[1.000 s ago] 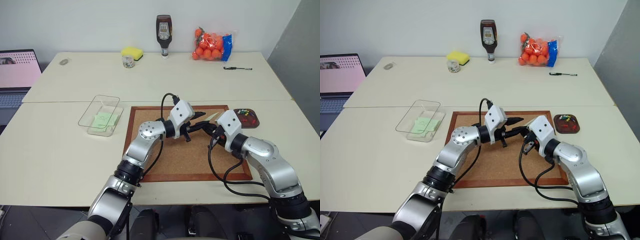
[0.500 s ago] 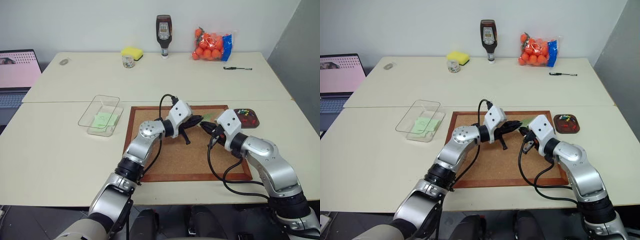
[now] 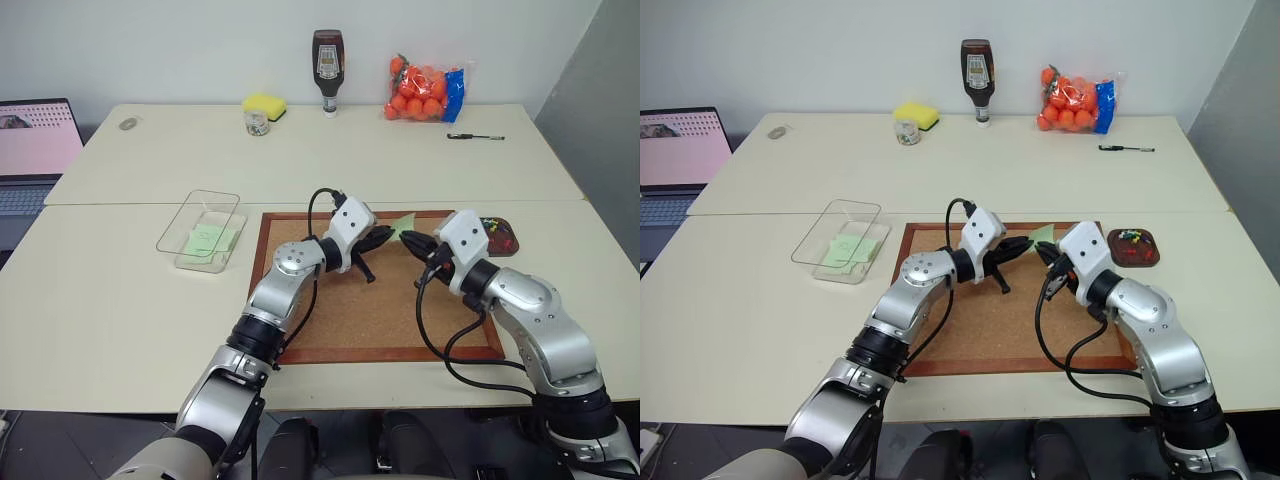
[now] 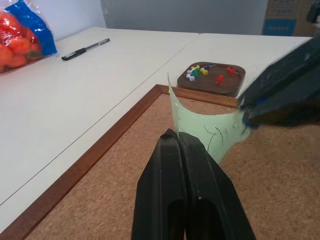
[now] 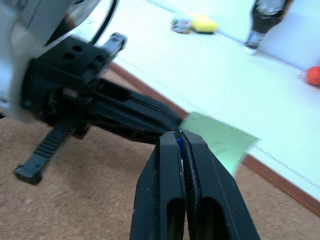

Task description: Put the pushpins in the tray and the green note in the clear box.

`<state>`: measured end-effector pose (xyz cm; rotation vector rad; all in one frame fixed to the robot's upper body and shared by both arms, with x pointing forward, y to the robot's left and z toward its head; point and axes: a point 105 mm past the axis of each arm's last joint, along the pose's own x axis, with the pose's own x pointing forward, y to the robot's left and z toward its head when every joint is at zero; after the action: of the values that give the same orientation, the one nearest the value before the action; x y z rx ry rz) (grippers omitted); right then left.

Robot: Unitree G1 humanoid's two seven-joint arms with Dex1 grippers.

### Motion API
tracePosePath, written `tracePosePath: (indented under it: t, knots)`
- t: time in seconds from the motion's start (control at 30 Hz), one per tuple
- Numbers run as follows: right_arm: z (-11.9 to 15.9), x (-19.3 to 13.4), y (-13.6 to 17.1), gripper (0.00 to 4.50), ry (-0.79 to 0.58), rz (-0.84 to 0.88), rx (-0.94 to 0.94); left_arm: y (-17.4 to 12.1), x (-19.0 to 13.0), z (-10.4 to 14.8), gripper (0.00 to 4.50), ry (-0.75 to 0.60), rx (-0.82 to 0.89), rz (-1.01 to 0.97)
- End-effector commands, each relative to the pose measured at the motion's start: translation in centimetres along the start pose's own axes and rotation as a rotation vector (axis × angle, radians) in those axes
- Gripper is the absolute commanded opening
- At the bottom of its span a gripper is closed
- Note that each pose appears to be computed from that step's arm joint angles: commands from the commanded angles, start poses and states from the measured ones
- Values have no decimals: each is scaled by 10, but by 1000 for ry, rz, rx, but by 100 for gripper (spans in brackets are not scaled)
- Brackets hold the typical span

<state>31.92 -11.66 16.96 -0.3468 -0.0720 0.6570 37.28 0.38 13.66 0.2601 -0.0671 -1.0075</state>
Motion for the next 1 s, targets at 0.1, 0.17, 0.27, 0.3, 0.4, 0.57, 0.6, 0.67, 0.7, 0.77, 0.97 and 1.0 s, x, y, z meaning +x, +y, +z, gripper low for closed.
tracePosePath:
  t: [0.1, 0.17, 0.27, 0.3, 0.4, 0.57, 0.6, 0.67, 0.7, 0.77, 0.97, 1.0]
  knots:
    - [31, -9, -10, 0, -133, -65, -27, 12, -8, 1, 3, -5, 9, 75]
    - [34, -10, -12, 0, -147, -77, -23, 14, -9, 1, 3, -5, -1, 87]
    - [35, -13, -16, 0, -149, -105, -22, 16, -11, 2, 3, -17, -22, 102]
    - [33, -16, -22, 0, -139, -136, -16, 17, -12, 5, 3, -30, -30, 104]
    - [24, -25, -37, 0, -95, -208, -12, 18, -17, 15, 3, -73, -44, 99]
    - [-13, -40, -67, 0, 69, -358, 12, 25, -34, 36, 3, -143, -72, 118]
    - [-20, -41, -75, 0, 94, -394, 19, 28, -38, 38, 3, -144, -72, 130]
    - [-40, -42, -96, 0, 153, -482, 74, 30, -47, 41, 3, -143, -70, 144]
    - [-47, -43, -103, 0, 168, -513, 94, 31, -50, 43, 3, -142, -67, 147]
    - [-57, -42, -115, 0, 191, -552, 118, 30, -53, 45, 3, -140, -63, 146]
    - [-78, -35, -137, 0, 239, -597, 146, 29, -58, 48, 3, -135, -53, 148]
    - [-81, -34, -139, 0, 245, -598, 152, 29, -59, 48, 3, -134, -53, 149]
